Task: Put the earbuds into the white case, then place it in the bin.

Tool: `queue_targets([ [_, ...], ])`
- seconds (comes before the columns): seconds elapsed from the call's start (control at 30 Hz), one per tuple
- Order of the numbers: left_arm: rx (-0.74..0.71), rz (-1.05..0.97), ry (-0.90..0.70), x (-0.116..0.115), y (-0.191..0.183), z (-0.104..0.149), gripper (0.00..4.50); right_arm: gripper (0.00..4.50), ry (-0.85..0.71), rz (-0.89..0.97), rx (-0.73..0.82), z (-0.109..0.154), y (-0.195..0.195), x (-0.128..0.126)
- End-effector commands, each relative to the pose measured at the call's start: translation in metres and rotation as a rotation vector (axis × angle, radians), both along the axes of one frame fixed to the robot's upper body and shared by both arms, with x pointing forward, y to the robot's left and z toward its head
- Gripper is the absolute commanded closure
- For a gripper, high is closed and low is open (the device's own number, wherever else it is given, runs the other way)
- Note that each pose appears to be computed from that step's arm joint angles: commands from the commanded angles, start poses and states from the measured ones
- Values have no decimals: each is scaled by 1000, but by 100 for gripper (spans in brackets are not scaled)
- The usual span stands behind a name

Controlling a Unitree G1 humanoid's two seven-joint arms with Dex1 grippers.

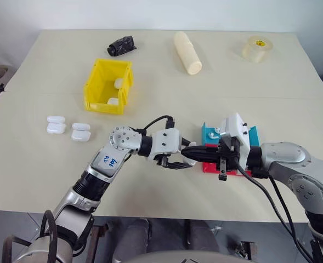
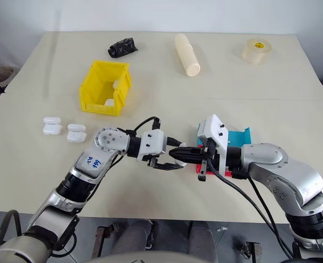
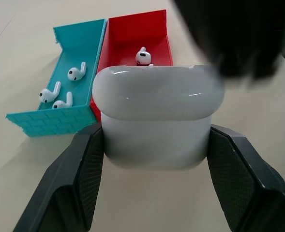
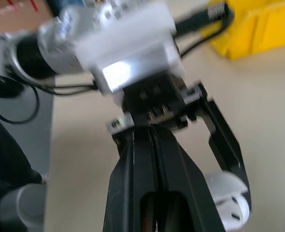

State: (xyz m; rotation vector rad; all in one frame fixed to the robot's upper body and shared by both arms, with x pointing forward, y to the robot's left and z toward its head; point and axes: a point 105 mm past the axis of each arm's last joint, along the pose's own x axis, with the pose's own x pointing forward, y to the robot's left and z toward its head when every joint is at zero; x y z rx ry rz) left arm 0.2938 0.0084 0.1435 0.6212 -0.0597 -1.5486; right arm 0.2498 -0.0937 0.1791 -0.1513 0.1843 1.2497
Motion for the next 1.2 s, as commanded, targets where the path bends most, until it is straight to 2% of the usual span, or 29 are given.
queue_targets([
  [0.03,-51,-12,-75,-4,2,19,170,447,2,-47,-31,-8,-23,5],
  [0.1,-71,-4,-76,-5,6,22,170,447,32,-87,0,-11,-37,8],
  [0.2,-102,6,-68,-7,11,26,170,447,50,-118,124,-2,-53,11],
  [0.33,-199,76,-43,-8,26,32,170,447,-55,-95,147,2,-65,8],
  [0.43,-354,198,-1,-5,44,40,170,447,-153,-107,161,4,-69,10],
  [0.53,-517,309,-48,-4,67,52,170,392,-324,-118,149,8,-70,12],
  [0.73,-695,544,-35,-2,107,51,170,187,-391,-125,176,10,-67,10],
  [0.9,-905,855,-22,10,162,47,170,21,-438,-116,178,13,-63,7],
  [0.93,-926,906,-23,13,171,47,170,5,-442,-117,180,13,-62,7],
  [1.1,-978,1148,-5,27,207,41,170,5,-455,-144,164,13,-66,7],
  [1.2,-972,1224,11,40,214,44,170,5,-446,-183,138,9,-74,9],
])
